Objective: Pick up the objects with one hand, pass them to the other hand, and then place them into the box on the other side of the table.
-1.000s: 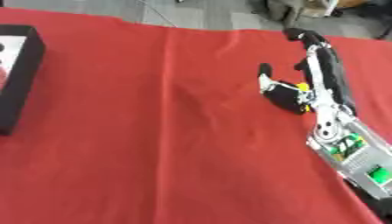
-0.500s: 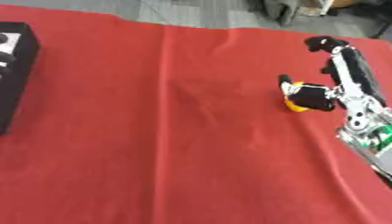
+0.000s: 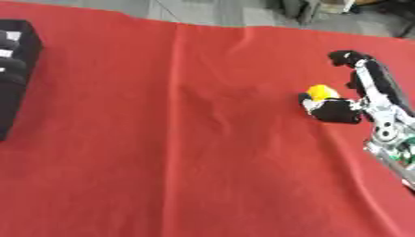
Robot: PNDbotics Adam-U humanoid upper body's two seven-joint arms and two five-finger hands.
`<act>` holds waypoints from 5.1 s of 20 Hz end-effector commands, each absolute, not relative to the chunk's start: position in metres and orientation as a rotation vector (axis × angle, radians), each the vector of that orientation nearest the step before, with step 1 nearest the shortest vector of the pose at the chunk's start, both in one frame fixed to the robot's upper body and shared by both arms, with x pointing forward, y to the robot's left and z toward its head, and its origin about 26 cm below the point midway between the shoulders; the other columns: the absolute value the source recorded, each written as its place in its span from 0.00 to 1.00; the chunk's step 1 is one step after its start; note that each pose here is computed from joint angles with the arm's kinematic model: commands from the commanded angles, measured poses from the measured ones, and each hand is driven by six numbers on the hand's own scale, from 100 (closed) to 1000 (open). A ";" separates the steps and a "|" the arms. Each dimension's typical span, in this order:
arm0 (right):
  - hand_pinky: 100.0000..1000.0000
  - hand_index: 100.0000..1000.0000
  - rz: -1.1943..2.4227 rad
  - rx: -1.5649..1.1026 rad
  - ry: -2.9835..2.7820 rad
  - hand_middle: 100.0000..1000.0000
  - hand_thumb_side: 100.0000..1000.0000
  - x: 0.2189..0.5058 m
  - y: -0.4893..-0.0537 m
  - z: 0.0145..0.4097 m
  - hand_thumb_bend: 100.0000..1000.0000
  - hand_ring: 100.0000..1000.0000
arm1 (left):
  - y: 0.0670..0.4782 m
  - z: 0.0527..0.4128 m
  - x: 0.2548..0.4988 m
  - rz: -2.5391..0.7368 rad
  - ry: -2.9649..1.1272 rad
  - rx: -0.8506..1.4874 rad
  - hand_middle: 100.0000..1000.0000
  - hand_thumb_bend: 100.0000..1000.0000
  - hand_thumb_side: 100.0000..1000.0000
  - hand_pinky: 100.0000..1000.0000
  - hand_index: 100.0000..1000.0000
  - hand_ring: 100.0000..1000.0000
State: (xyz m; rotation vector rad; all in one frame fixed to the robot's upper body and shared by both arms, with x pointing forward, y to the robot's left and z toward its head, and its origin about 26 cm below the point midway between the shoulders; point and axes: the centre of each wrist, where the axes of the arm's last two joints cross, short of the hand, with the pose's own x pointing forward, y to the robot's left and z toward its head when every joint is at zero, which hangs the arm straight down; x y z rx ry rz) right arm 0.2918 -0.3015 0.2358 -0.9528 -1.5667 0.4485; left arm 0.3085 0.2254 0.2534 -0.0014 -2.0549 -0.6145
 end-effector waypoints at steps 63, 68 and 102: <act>0.82 0.84 -0.086 -1.410 -1.157 0.77 0.00 0.306 -0.380 0.217 0.15 0.90 | 0.209 0.256 0.305 -0.699 -2.118 -0.012 0.68 0.00 0.65 0.66 0.76 0.66; 0.85 0.76 -0.078 -1.395 -1.140 0.66 0.00 0.306 -0.380 0.212 0.10 0.86 | 0.208 0.256 0.305 -0.703 -2.118 -0.018 0.68 0.00 0.64 0.66 0.76 0.68; 0.59 0.34 0.156 -1.467 -1.663 0.34 0.00 0.284 -0.302 0.214 0.00 0.67 | 0.225 0.263 0.305 -0.709 -2.044 0.064 0.70 0.00 0.60 0.67 0.77 0.70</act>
